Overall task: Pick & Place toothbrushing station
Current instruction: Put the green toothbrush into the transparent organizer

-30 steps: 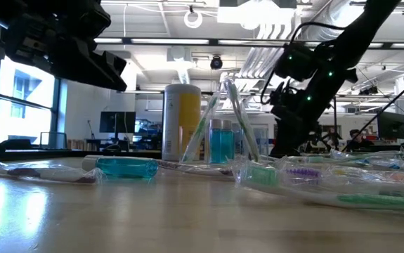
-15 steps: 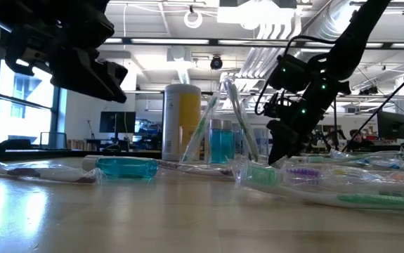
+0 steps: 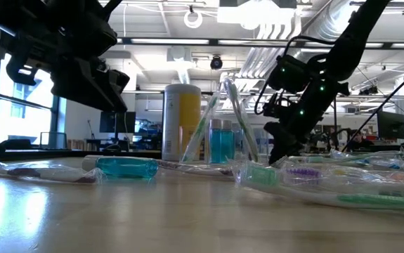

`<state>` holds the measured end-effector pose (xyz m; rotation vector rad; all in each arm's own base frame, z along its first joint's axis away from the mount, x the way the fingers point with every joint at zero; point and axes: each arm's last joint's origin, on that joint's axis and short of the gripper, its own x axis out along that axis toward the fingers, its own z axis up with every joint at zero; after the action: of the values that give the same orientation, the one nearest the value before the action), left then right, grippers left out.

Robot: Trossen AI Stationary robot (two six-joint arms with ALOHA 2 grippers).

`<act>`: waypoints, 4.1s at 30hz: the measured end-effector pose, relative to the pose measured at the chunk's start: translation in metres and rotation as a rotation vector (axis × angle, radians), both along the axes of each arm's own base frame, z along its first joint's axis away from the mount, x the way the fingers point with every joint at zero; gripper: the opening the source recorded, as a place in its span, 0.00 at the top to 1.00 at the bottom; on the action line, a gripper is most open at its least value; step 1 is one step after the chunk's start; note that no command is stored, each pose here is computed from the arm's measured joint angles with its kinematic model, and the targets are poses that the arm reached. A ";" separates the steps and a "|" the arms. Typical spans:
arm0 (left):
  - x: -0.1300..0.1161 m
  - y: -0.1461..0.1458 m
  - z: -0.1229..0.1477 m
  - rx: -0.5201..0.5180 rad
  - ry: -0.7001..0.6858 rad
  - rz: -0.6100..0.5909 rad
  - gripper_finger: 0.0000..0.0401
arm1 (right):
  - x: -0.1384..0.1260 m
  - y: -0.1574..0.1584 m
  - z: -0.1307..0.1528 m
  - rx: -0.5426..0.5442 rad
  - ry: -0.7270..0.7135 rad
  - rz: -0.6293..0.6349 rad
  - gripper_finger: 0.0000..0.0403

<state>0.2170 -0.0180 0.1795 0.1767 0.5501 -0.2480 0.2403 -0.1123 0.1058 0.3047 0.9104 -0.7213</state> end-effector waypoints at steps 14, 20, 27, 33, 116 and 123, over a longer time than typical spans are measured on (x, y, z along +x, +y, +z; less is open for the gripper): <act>0.002 -0.002 0.004 -0.168 -0.016 0.018 0.69 | -0.022 0.007 0.044 -0.169 0.032 -0.124 0.97; 0.003 -0.001 0.005 -0.152 -0.034 0.048 0.69 | -0.036 0.027 0.086 -0.278 -0.076 -0.116 0.97; 0.010 0.001 0.021 -0.137 -0.215 0.107 0.69 | -0.050 0.069 0.123 -0.297 -0.271 0.018 0.97; 0.014 0.000 0.034 -0.200 -0.343 0.110 0.66 | -0.039 0.116 0.134 -0.234 -0.448 0.269 0.97; 0.034 0.003 0.060 -0.296 -0.676 0.219 0.98 | 0.045 0.174 0.073 -0.468 -0.570 0.463 0.47; 0.051 0.016 0.107 -0.196 -0.380 0.376 0.98 | 0.028 0.188 0.090 -0.592 -0.519 0.393 0.39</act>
<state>0.2675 -0.0019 0.2864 -0.0721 0.1719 0.0993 0.2685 0.0755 0.1958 -0.2090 0.2238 -0.4804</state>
